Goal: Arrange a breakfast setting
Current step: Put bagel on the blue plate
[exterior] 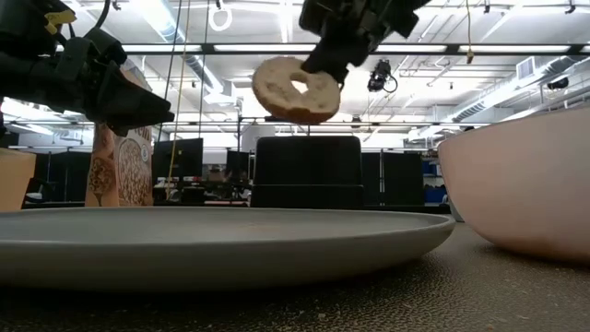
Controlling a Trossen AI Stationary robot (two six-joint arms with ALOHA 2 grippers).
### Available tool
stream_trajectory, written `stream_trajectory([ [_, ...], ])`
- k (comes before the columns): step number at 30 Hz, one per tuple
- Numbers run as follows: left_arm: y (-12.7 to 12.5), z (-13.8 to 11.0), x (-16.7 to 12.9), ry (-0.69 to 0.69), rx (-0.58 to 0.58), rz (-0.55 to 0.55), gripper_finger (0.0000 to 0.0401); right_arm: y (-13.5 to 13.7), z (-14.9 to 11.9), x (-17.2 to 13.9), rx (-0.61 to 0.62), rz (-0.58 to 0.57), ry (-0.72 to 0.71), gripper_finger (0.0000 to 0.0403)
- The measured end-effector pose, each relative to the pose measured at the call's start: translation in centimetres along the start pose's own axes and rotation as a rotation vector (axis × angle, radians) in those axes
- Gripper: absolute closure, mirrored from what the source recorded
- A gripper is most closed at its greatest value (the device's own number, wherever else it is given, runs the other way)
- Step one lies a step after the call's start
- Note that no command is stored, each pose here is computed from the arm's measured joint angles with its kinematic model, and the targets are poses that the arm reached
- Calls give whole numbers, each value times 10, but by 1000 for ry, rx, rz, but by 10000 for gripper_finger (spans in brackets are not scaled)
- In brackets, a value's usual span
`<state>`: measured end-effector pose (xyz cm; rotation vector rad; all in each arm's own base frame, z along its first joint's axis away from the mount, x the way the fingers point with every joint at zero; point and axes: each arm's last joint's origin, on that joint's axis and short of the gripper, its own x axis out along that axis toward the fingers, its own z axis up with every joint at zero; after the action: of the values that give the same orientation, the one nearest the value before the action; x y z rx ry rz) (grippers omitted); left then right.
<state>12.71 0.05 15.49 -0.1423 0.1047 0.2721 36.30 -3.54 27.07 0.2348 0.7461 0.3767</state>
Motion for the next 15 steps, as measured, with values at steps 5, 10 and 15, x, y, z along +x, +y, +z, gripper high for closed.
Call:
stream_trajectory([
  [5,0,0,0,3,4,5,209,6,-19,29,172,96,3,348],
  [10,0,-1,1,5,4,8,209,4,-39,56,324,107,45,348],
  [15,0,-1,1,8,-4,9,209,11,-51,88,370,147,138,348],
])
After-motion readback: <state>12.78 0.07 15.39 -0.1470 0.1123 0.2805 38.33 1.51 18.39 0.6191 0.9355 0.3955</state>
